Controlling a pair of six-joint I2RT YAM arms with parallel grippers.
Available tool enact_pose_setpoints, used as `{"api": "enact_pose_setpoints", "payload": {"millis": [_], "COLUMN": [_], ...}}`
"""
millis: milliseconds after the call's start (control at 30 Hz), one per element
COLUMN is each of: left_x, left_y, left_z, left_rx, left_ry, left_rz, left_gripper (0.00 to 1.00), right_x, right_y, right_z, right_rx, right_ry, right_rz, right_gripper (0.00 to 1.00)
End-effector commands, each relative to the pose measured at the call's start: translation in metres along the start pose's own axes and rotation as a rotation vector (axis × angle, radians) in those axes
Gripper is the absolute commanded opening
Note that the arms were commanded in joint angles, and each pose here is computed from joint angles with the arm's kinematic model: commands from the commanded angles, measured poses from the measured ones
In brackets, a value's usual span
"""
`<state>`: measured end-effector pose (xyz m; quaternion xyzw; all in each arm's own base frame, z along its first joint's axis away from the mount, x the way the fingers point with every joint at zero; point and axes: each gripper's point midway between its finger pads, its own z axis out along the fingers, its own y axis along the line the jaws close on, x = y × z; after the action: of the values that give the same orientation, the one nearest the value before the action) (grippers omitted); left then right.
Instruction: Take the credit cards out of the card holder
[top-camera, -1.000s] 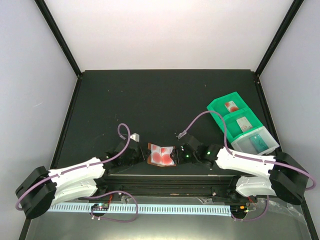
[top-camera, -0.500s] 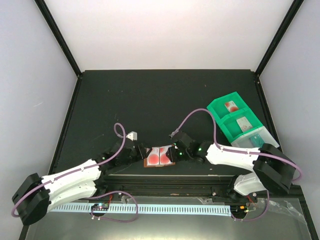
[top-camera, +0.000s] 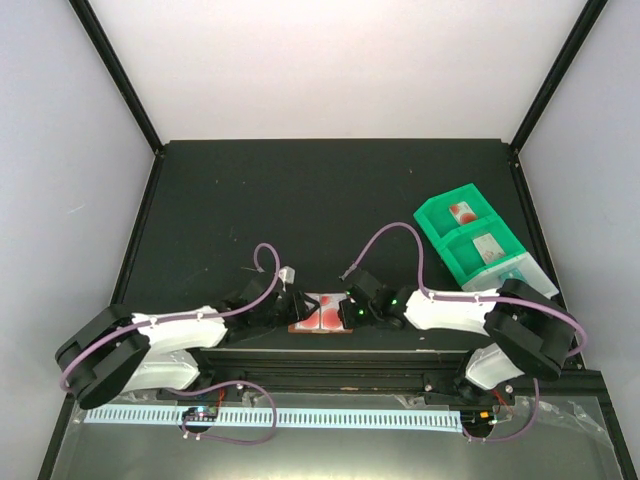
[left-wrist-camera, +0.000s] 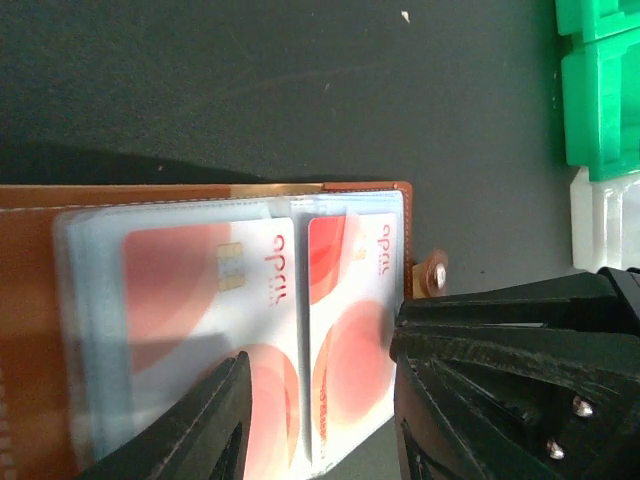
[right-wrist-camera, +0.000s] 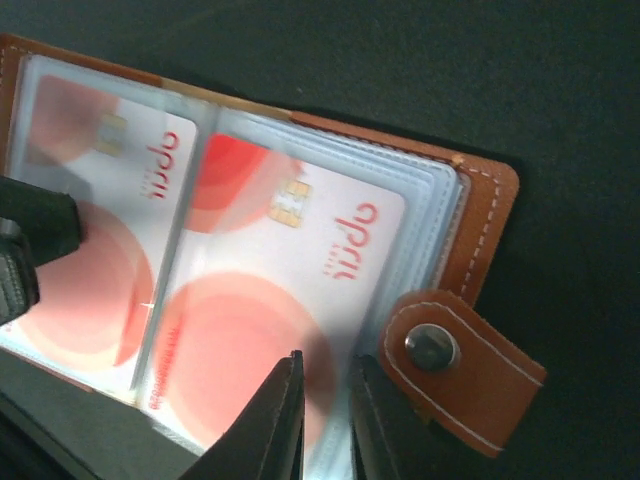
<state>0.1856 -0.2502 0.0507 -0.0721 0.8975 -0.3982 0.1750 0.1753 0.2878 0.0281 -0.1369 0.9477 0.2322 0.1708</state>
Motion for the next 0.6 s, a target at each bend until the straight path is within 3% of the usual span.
{"api": "enact_pose_setpoints", "payload": {"millis": [0, 400, 567], "left_x": [-0.008, -0.001, 0.001], "left_y": [-0.021, -0.002, -0.007], "left_z": [0.007, 0.023, 0.025], "left_rx": [0.072, 0.037, 0.072], "left_ry": [-0.006, 0.019, 0.029], "left_rz": [0.04, 0.036, 0.012], "left_gripper": [0.4, 0.36, 0.29], "right_x": [0.002, 0.016, 0.016], "right_y": [-0.011, -0.021, -0.023], "right_z": [0.007, 0.013, 0.013], "right_rx": [0.024, 0.031, 0.036], "right_ry": [-0.014, 0.007, 0.003], "right_rz": [-0.007, 0.013, 0.02], "right_gripper": [0.15, 0.11, 0.11]}}
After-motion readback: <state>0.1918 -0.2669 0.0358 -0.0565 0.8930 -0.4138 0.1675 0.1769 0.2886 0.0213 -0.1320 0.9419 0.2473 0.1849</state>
